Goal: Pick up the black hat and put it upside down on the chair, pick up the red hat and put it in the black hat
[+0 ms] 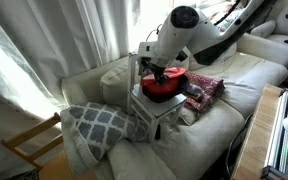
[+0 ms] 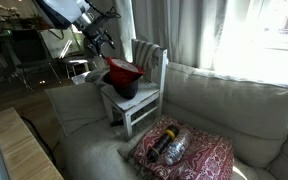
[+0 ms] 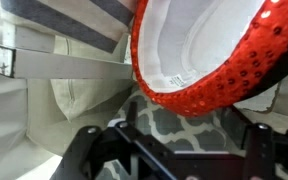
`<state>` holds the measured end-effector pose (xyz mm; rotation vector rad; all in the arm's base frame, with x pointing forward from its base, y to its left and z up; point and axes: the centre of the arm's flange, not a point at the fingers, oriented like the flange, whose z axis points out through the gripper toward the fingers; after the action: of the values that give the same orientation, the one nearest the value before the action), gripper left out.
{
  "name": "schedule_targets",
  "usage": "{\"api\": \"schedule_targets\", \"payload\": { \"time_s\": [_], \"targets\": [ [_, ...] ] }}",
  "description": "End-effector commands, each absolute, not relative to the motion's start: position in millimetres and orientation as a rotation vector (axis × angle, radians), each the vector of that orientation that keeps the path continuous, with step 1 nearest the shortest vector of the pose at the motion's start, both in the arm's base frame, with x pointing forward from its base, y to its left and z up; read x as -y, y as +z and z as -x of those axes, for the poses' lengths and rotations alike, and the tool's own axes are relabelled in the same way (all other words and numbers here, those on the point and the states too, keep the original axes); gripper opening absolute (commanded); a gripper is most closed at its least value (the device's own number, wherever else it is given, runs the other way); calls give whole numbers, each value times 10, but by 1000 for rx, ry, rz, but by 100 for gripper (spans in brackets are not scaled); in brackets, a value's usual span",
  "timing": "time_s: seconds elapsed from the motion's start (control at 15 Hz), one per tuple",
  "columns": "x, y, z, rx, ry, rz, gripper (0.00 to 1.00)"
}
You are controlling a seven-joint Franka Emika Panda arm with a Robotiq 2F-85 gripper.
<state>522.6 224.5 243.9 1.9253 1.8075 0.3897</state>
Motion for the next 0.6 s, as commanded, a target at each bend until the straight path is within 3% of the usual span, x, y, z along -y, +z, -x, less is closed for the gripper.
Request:
{"api": "schedule_targets", "payload": {
  "time_s": [0.0,0.53],
  "targets": [
    [-2145,2933,-5309,-1756,299,-1950,100],
    [-1821,3878,-5442,-1316,57,-2319,100]
  ]
}}
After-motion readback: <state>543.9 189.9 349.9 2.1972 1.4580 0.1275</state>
